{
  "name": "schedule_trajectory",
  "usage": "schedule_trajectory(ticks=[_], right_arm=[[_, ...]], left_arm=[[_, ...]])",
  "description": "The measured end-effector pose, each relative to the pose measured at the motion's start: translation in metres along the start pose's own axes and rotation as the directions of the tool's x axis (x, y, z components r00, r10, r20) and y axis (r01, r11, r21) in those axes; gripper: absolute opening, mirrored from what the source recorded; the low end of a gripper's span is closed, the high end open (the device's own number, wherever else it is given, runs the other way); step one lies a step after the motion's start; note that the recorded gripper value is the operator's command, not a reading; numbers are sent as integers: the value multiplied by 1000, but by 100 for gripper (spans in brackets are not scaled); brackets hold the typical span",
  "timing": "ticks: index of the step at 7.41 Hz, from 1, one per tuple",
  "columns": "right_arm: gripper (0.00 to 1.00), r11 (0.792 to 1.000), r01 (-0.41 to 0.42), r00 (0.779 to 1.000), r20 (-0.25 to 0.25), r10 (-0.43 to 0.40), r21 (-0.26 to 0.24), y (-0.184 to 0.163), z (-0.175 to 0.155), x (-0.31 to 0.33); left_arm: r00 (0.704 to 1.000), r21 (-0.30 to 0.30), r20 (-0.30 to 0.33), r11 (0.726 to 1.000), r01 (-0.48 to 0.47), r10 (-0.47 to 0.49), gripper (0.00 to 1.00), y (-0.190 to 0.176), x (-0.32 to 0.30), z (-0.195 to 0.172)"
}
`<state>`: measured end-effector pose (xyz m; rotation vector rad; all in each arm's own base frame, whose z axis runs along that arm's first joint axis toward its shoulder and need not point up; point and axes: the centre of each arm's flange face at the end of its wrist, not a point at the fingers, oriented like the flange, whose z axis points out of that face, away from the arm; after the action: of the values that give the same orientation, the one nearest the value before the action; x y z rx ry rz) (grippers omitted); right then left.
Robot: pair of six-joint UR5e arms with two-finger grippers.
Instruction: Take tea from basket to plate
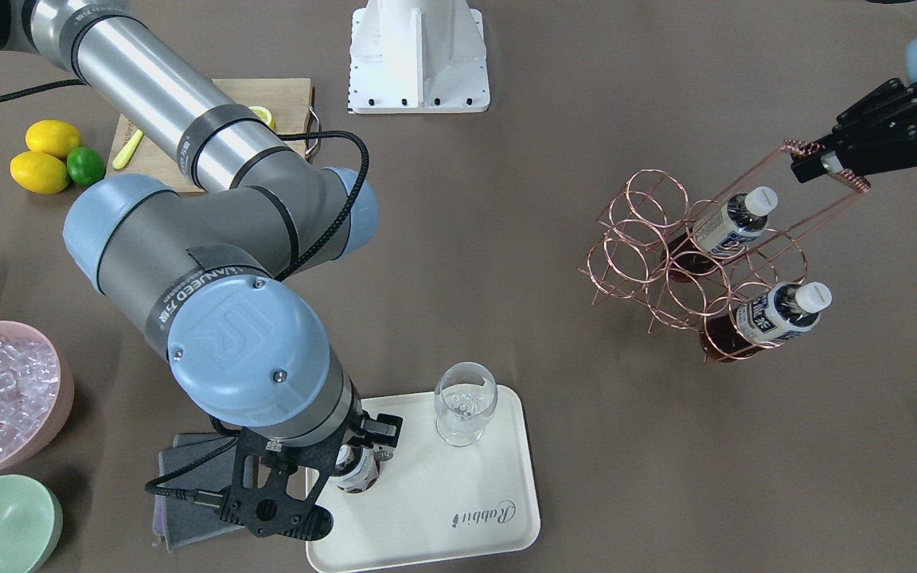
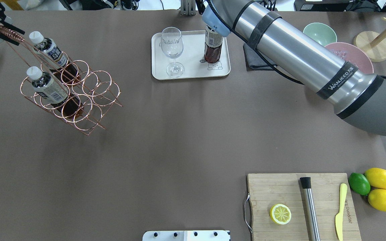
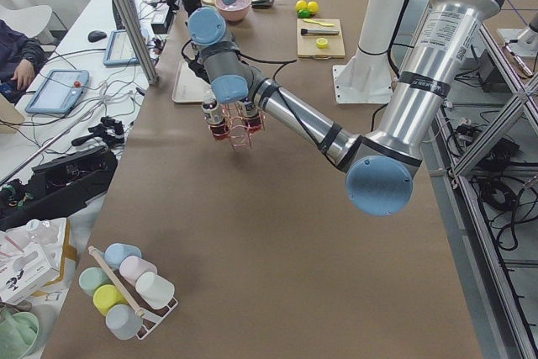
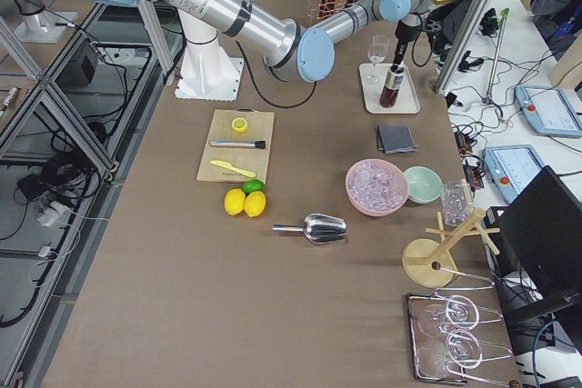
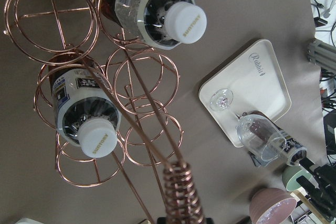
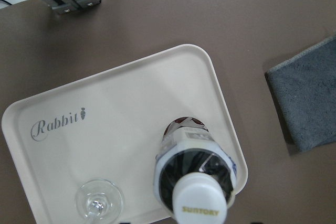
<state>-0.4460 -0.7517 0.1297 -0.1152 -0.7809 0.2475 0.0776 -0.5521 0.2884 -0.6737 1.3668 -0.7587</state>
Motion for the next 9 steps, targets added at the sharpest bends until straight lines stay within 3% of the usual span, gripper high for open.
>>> schedule_trajectory(ticks=[5, 9], right_arm=[[100, 1000, 6, 1000, 16, -6, -6, 42, -59, -8], [100, 999, 46, 999, -2, -46, -16, 72, -109, 70]], left_arm=[[999, 95, -23, 995, -34, 37, 0, -57, 3, -32], [999, 202, -25, 978, 50, -46, 0, -118, -7, -38]])
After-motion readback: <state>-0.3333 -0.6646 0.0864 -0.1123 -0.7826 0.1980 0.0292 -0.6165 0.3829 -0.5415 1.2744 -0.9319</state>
